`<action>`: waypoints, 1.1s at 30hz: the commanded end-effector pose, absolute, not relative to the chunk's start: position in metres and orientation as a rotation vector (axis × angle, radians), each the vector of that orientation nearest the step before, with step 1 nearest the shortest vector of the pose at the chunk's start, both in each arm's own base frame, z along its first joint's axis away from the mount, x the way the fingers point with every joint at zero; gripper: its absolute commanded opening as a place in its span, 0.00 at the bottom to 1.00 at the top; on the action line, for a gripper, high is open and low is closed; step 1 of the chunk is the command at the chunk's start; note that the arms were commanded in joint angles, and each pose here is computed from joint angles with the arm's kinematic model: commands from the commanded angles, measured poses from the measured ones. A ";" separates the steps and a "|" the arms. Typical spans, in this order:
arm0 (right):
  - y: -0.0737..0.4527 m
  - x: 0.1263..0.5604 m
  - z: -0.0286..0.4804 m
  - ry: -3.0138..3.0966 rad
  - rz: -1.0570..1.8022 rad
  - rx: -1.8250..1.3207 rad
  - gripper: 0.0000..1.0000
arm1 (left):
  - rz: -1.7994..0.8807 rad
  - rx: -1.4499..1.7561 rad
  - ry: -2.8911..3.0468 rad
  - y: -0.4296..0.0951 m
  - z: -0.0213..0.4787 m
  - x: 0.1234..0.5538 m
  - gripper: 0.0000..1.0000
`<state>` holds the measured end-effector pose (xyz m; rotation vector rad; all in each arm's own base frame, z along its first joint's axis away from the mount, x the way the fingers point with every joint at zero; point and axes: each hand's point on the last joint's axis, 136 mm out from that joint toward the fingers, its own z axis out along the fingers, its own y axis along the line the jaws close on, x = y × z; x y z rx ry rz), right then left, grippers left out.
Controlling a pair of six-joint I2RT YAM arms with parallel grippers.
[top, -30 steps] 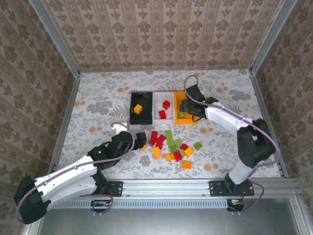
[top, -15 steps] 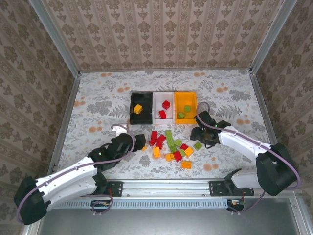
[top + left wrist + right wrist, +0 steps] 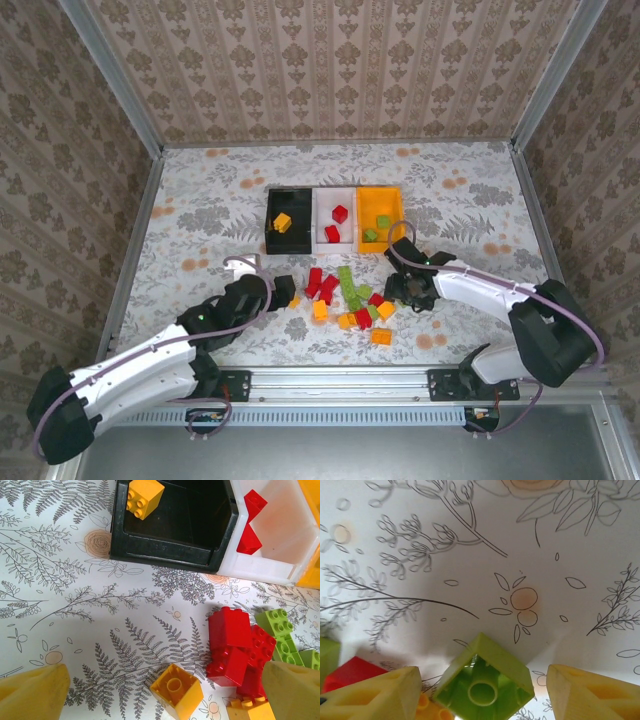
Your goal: Sort the legos into containers by color
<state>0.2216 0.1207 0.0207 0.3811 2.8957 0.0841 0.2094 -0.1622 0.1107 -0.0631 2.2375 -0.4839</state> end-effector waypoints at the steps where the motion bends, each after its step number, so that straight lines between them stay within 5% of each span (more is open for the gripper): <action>1: 0.112 0.210 0.012 2.963 -0.022 0.375 0.66 | -0.494 -0.098 2.239 -0.158 0.106 0.208 1.00; 14: 0.124 0.231 0.036 2.885 0.067 0.286 0.34 | -0.504 -0.101 2.232 -0.157 0.109 0.209 1.00; 24: 0.152 0.318 0.142 2.552 0.212 0.176 0.32 | -0.515 -0.085 2.222 -0.159 0.123 0.209 1.00; 33: 0.149 0.415 0.125 2.502 0.021 0.281 0.35 | -0.497 -0.082 2.245 -0.156 0.125 0.207 1.00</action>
